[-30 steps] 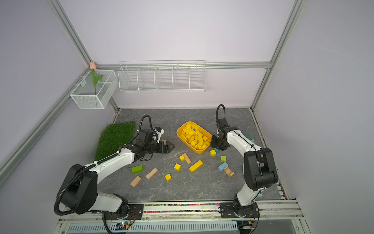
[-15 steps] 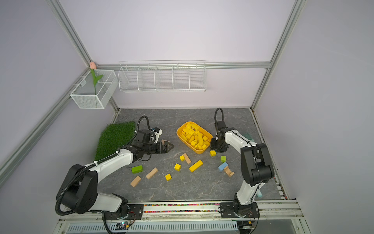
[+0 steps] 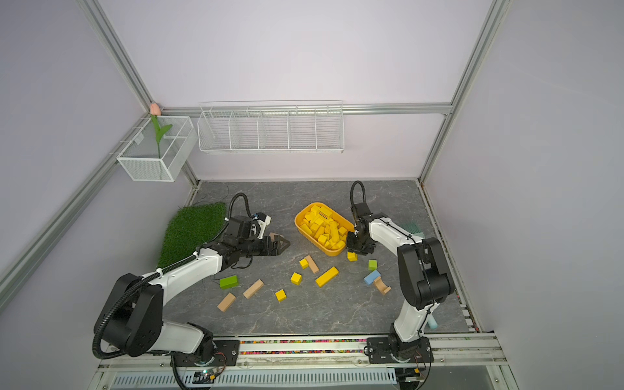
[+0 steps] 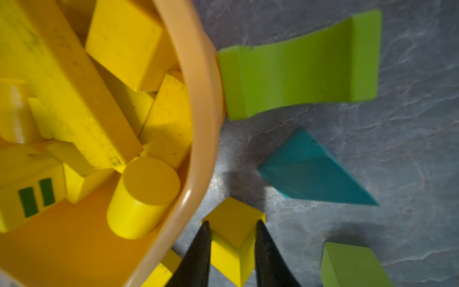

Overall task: Pick out the yellow building blocks
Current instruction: Pick up the building block from the center of the board.

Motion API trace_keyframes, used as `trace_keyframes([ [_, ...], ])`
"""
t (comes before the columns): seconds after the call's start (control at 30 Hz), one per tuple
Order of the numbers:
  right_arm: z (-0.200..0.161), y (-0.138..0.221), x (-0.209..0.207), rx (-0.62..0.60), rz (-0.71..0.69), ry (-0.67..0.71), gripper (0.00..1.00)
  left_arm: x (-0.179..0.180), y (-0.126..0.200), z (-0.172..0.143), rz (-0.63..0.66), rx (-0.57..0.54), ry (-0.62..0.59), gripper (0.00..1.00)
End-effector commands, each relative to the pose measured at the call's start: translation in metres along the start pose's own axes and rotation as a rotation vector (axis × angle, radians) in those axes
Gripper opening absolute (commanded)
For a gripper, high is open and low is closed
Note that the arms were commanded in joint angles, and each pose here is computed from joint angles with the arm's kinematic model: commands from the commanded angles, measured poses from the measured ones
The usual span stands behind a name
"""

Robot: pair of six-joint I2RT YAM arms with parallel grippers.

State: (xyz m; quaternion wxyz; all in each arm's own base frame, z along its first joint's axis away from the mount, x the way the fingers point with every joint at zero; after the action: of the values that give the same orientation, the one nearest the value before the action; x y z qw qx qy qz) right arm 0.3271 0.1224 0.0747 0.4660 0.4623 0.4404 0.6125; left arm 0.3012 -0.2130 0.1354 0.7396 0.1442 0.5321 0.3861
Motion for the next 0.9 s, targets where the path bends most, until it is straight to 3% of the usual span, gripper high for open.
trace_keyframes([
  [0.0,-0.028,-0.017,-0.006,0.112,-0.041,0.001,0.26,-0.005,0.004,0.008,-0.017,-0.028,0.004,1.00],
  [0.27,-0.027,-0.007,-0.003,0.090,-0.036,0.008,0.22,-0.005,0.004,0.007,-0.016,-0.028,0.004,1.00],
  [0.37,-0.032,-0.011,0.000,0.107,-0.037,0.009,0.36,-0.005,0.004,0.007,-0.016,-0.029,0.004,1.00],
  [0.43,-0.037,-0.015,0.002,0.117,-0.041,0.013,0.39,-0.005,0.004,0.008,-0.017,-0.030,0.002,1.00],
  [0.6,-0.043,-0.022,0.005,0.134,-0.046,0.014,0.33,-0.005,0.005,0.008,-0.016,-0.034,0.002,1.00],
  [0.87,-0.046,-0.022,0.008,0.148,-0.059,0.022,0.33,-0.005,0.006,0.007,-0.018,-0.035,0.000,1.00],
])
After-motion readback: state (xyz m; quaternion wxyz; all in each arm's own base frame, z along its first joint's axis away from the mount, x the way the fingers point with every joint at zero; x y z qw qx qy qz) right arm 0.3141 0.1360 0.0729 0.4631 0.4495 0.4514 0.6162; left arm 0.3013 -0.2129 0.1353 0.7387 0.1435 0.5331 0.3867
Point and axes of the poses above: each gripper's point midway between its finger pads, its own y axis back along the fingers, its own x axis along the line the jaws close on, z = x × y, the point moved 3 cm from there along y, back along the fingers, and after that the axes turned 15 degrees about y, right-handed, at the moved point
